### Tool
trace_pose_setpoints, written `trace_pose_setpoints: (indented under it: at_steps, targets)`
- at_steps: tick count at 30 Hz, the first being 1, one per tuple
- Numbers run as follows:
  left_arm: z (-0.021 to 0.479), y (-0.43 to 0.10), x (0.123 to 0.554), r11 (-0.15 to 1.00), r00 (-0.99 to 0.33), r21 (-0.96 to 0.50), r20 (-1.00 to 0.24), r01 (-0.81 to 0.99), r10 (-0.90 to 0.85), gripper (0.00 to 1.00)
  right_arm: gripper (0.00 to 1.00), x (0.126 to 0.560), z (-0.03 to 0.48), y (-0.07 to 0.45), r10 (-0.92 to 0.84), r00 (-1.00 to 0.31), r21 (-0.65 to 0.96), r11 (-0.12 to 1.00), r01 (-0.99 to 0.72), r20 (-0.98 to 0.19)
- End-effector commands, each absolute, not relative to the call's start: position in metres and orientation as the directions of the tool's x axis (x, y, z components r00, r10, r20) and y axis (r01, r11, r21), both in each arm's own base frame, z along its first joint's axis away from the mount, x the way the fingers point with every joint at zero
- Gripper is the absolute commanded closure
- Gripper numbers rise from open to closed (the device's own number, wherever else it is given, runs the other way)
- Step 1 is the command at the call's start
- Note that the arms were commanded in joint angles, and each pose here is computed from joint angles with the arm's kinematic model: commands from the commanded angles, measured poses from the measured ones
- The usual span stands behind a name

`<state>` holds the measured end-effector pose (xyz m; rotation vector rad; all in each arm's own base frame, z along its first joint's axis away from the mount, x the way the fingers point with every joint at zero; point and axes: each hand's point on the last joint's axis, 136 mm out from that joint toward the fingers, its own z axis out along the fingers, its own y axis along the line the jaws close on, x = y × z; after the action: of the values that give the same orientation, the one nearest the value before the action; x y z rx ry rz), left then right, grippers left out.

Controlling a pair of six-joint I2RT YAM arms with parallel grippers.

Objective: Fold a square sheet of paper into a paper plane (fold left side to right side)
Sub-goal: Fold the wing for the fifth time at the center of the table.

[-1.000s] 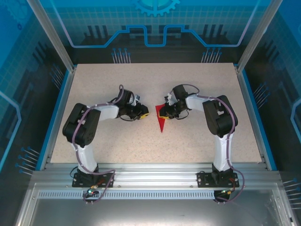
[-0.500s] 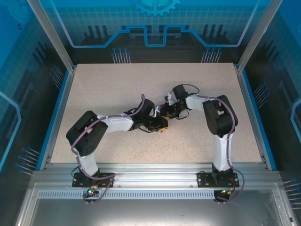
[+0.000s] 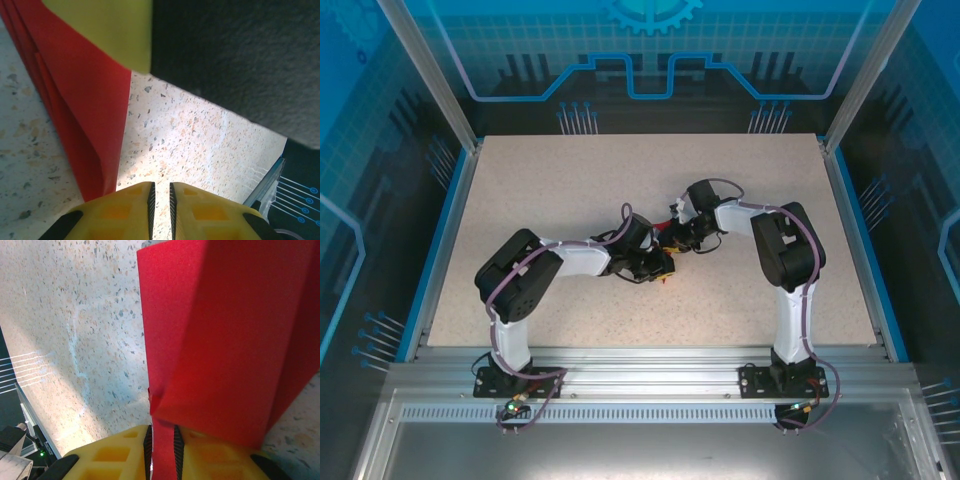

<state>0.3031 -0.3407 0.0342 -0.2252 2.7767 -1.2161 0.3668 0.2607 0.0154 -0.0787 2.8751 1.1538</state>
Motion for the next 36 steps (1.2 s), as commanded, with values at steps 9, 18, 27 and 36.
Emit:
trace_pose_setpoints:
  at_steps: [9,18,27,36]
  targets:
    - [0.005,-0.338,0.294,0.658,-0.975,-0.73,0.046,-0.182,-0.219,0.81,0.78,0.354,-0.021,0.246,-0.024,-0.999,0.617,0.787,0.0,0.031]
    - [-0.015,-0.328,0.268,0.686,-0.971,-0.692,0.094,-0.224,-0.221,0.81,0.78,0.354,-0.022,0.245,-0.024,-0.999,0.611,0.791,0.0,0.032]
    - [-0.021,-0.33,0.238,0.702,-0.971,-0.673,0.129,-0.233,-0.199,0.81,0.78,0.354,-0.024,0.245,-0.023,-0.999,0.609,0.793,0.002,0.034]
    - [-0.006,-0.335,0.22,0.692,-0.979,-0.693,0.126,-0.204,-0.163,0.82,0.78,0.354,-0.024,0.246,-0.021,-0.999,0.613,0.79,0.005,0.035]
